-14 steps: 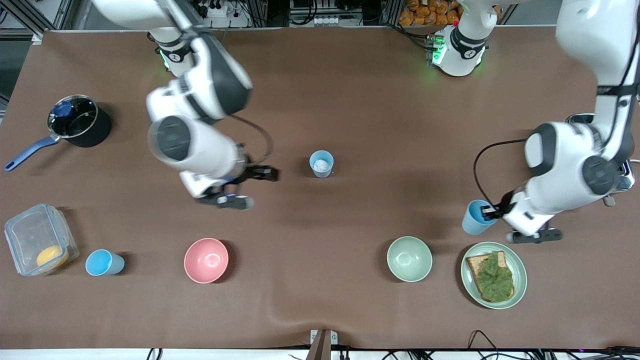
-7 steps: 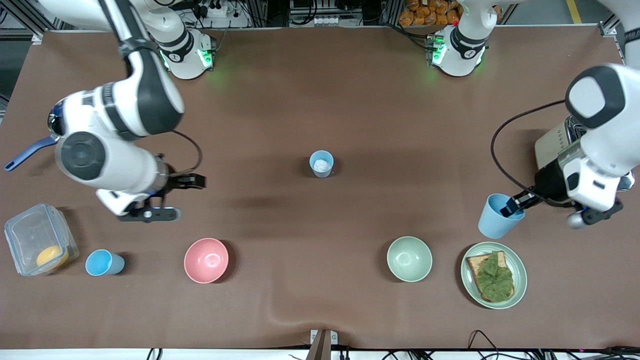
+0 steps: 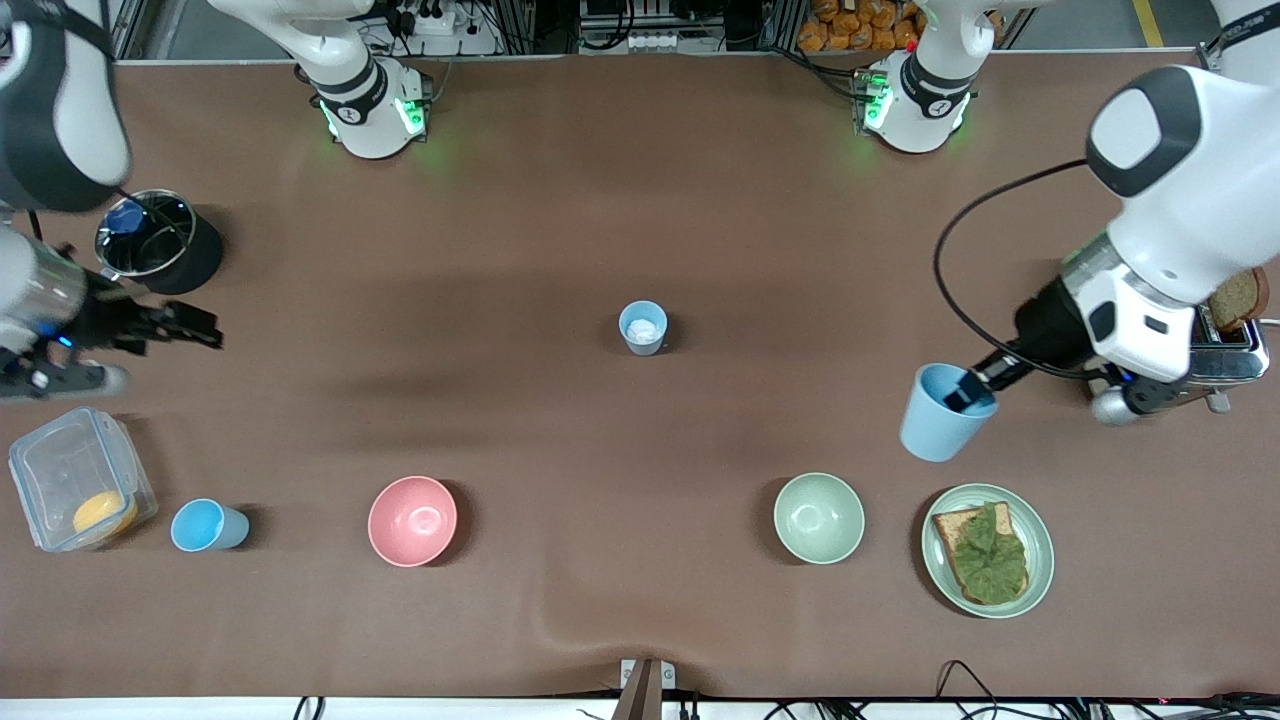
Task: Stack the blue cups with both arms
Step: 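Carry the held cup with the left gripper above the center cup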
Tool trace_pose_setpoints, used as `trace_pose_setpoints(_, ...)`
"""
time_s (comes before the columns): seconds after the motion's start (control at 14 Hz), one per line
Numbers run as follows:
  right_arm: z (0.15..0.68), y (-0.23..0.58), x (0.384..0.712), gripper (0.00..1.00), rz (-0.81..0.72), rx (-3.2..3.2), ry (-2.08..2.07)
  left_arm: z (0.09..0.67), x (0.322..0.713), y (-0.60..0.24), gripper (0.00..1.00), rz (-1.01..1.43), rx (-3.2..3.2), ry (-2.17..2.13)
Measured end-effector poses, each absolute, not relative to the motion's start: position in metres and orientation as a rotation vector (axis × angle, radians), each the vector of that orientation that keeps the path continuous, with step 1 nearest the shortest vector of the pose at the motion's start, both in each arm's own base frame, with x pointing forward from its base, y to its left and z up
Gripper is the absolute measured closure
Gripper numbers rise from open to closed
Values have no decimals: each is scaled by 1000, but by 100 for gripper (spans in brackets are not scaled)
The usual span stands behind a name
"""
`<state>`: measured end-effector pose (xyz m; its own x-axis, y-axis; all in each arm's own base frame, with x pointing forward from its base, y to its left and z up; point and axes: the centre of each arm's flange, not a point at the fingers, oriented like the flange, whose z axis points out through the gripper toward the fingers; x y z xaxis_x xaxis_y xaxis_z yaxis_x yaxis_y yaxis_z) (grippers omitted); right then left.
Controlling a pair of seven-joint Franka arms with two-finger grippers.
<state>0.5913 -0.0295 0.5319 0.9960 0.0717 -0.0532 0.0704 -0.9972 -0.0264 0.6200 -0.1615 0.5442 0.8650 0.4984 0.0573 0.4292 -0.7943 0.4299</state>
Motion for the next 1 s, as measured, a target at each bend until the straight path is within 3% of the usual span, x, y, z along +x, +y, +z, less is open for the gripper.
trace_pose_setpoints(0.29, 582, -40, 569, 0, -57, -3123, -189, 559, 597, -201, 96, 190, 2714, 635)
trace_pose_setpoints(1.0, 587, -30, 564, 0, -63, -3120, -231, 546, 521, -303, 96, -78, 2940, 404)
